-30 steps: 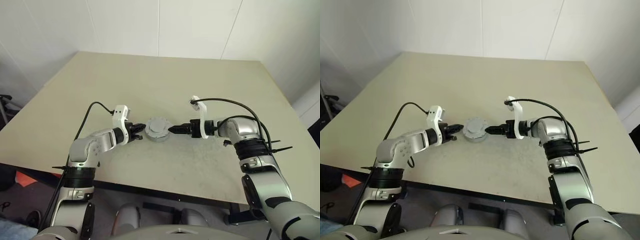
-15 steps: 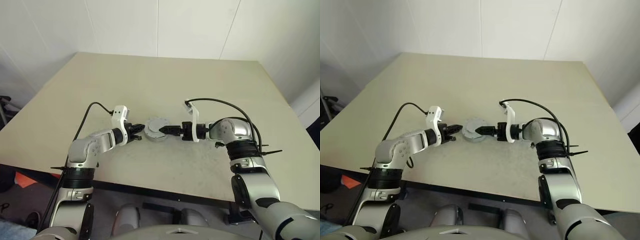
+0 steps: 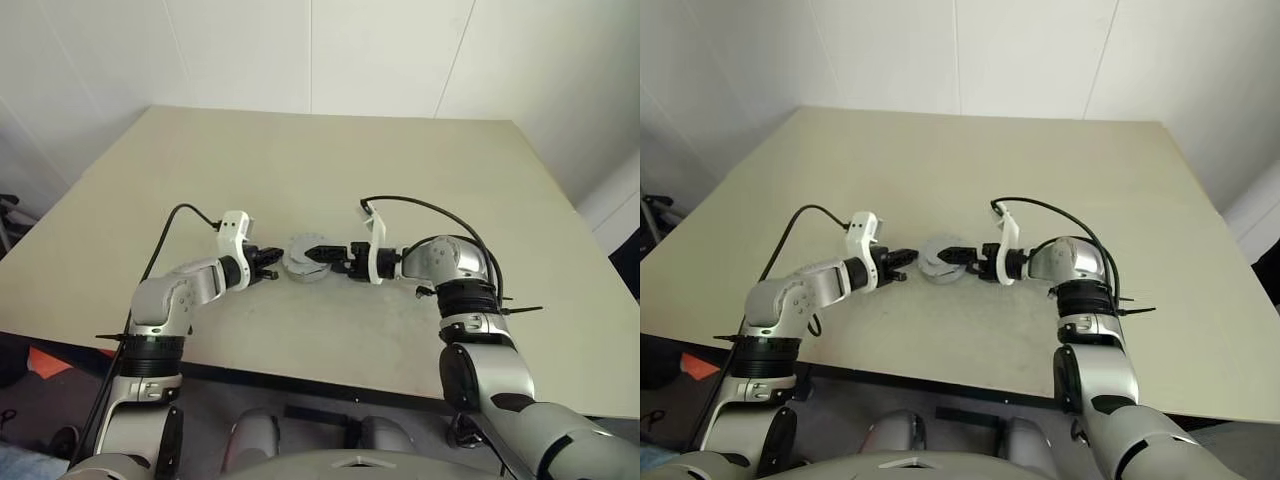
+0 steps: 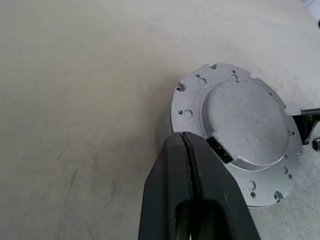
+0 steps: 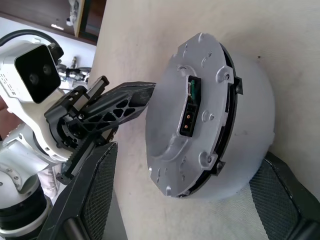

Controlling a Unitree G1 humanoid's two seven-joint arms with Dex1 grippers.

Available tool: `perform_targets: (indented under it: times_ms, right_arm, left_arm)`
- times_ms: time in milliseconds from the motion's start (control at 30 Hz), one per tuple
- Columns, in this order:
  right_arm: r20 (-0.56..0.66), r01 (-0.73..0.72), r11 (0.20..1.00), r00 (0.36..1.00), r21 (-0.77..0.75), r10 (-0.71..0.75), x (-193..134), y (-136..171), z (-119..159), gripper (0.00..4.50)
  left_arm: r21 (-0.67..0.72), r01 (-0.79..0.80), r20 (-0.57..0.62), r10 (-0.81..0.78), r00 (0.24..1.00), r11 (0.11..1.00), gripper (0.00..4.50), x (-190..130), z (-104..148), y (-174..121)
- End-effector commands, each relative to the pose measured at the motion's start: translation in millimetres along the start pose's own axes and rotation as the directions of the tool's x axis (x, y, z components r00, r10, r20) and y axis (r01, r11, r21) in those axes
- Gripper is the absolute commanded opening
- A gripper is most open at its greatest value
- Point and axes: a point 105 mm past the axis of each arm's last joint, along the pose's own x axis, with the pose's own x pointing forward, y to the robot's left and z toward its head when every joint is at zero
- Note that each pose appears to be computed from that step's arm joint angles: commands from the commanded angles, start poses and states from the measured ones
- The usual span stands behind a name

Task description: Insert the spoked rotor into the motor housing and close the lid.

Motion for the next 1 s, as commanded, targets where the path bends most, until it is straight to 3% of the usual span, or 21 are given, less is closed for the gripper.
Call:
perform_targets:
  times_ms: [33, 367, 467, 633, 867, 1000]
  right_arm:
    - [0.012, -0.082, 0.997, 0.997, -0.003, 0.082, 15, 23, 6, 4.47]
    - [0.093, 0.006, 1.000, 0.996, 0.007, -0.007, 25, 10, 17, 4.47]
    - [0.116, 0.021, 1.000, 0.993, 0.020, -0.023, 24, 6, 22, 3.86]
    - [0.126, 0.031, 0.999, 0.991, 0.028, -0.035, 23, 4, 26, 2.28]
    - [0.133, 0.031, 0.999, 0.991, 0.018, -0.033, 22, 6, 31, 2.20]
    - [0.172, 0.027, 0.998, 0.984, 0.058, -0.037, 19, 5, 39, 2.20]
  left_arm:
    - [0.027, 0.040, 0.026, -0.040, 0.999, 0.999, 0.00, 1, 8, -11]
    - [0.030, 0.037, 0.028, -0.038, 0.999, 0.999, 0.00, 1, 8, -10]
    - [0.030, 0.035, 0.029, -0.036, 0.999, 0.999, 0.00, 1, 8, -9]
    - [0.031, 0.033, 0.031, -0.033, 0.999, 0.999, 0.00, 1, 8, -9]
    - [0.035, 0.030, 0.038, -0.032, 0.999, 0.999, 0.00, 1, 10, -8]
    - [0.038, 0.022, 0.099, -0.026, 0.995, 0.999, 0.00, -2, 19, -6]
